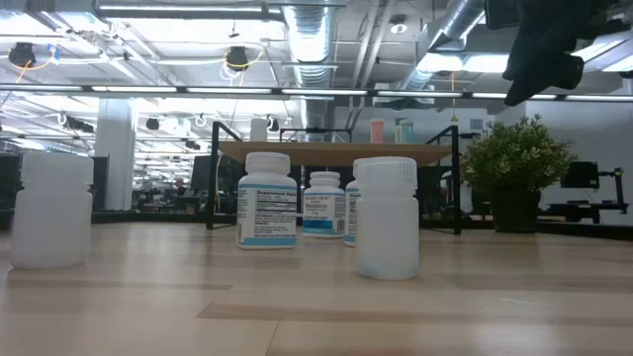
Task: Pick and place medicine bottles onto shelf by color
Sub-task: Put the left transparent medicine bottle on the shelf aligned with the other transparent medicine bottle
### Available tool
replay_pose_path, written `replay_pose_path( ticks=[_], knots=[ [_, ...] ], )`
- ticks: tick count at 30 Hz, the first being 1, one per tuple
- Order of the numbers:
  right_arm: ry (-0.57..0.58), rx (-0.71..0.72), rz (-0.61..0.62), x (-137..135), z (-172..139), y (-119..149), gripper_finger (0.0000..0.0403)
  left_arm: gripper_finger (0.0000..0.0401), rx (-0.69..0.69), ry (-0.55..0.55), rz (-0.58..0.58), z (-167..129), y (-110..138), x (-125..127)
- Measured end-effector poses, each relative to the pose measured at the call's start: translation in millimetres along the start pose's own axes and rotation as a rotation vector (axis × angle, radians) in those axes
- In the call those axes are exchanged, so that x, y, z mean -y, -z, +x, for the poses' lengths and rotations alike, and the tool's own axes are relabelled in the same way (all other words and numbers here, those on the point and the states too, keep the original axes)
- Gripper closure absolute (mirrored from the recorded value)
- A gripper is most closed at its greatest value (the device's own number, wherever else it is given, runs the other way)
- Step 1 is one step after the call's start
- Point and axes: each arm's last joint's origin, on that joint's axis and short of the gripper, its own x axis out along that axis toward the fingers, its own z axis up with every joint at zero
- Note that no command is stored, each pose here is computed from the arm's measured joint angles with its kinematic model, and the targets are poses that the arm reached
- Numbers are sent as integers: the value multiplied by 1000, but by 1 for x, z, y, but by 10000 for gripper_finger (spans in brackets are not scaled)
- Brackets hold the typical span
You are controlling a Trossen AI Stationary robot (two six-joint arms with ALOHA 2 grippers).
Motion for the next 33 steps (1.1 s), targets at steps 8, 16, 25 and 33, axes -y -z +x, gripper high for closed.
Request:
replay_pose_path(
  ticks=[8,16,25,33],
  knots=[
    [3,-3,-4,0,1,0,184,207,40,-20,-203,28,44,13],
    [-31,-46,0,-1,1,1,184,201,79,49,-335,57,72,11],
    [-36,-44,2,-2,1,1,184,129,-33,52,-104,94,82,19],
    [-37,-44,1,-2,1,1,184,105,-91,79,24,150,83,42]
  ],
)
